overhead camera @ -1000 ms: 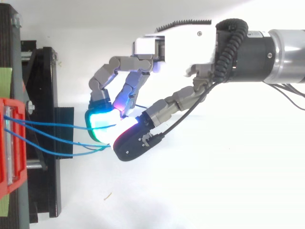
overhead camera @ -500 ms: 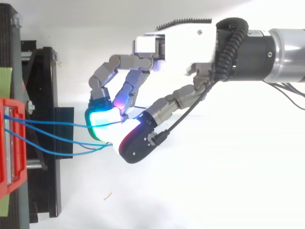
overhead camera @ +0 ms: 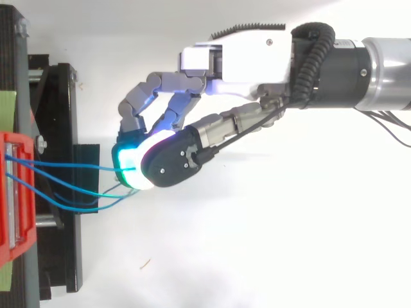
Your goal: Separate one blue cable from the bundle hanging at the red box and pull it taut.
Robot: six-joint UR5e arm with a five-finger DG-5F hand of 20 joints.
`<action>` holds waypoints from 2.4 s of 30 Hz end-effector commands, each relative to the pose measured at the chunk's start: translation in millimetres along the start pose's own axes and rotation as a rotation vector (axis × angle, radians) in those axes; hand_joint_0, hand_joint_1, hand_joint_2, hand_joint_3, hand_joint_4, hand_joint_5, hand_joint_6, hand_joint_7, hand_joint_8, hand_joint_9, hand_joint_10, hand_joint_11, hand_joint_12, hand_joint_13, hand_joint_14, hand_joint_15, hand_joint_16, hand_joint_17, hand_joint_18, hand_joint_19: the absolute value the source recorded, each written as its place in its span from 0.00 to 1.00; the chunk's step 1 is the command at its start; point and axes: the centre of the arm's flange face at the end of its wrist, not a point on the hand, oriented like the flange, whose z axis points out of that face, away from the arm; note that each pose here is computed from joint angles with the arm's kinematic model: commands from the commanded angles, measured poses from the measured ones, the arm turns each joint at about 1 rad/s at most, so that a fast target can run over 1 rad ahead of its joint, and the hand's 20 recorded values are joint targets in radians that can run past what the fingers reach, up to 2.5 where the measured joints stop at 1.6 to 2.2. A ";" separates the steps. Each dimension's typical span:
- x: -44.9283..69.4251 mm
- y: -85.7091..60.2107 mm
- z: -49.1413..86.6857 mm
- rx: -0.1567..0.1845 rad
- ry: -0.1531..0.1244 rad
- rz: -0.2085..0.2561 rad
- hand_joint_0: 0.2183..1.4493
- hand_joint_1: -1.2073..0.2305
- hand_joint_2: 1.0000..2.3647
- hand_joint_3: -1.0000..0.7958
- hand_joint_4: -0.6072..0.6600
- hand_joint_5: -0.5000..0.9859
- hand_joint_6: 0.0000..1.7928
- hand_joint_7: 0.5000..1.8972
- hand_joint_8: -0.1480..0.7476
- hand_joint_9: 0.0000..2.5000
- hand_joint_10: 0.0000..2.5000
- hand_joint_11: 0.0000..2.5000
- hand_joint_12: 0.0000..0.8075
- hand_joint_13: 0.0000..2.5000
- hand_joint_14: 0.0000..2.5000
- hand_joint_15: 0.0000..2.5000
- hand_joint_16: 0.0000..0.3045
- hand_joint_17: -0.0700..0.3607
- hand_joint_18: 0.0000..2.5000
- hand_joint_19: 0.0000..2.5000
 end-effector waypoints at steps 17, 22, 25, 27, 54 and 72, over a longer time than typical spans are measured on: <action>3.5 4.0 3.9 -0.030 -0.004 -0.001 0.27 0.53 0.00 0.29 0.63 0.20 0.48 0.36 0.56 0.32 0.01 0.28 0.46 0.27 0.01 0.18 0.16 0.42 0.31 0.20; 3.8 3.3 3.5 -0.028 -0.002 -0.001 0.27 0.65 0.00 0.28 0.63 0.21 0.46 0.36 0.57 0.34 0.01 0.28 0.48 0.30 0.01 0.19 0.16 0.42 0.32 0.22; 4.5 3.3 4.5 -0.031 -0.005 -0.001 0.30 0.62 0.00 0.30 0.61 0.22 0.45 0.37 0.56 0.35 0.01 0.28 0.47 0.31 0.01 0.19 0.16 0.42 0.32 0.22; 3.9 3.8 4.2 -0.031 -0.010 -0.001 0.33 0.53 0.01 0.37 0.62 0.22 0.45 0.38 0.56 0.36 0.00 0.28 0.47 0.32 0.01 0.19 0.16 0.42 0.33 0.22; 5.0 3.3 4.9 -0.034 -0.011 -0.001 0.36 0.32 0.01 0.46 0.53 0.20 0.51 0.37 0.56 0.40 0.00 0.44 0.49 0.39 0.01 0.24 0.16 0.42 0.37 0.19; 2.7 0.1 2.0 -0.014 -0.003 0.355 0.38 0.31 0.01 0.45 0.51 0.20 0.51 0.37 0.56 0.41 0.00 0.48 0.46 0.49 0.01 0.49 0.15 0.41 0.40 0.25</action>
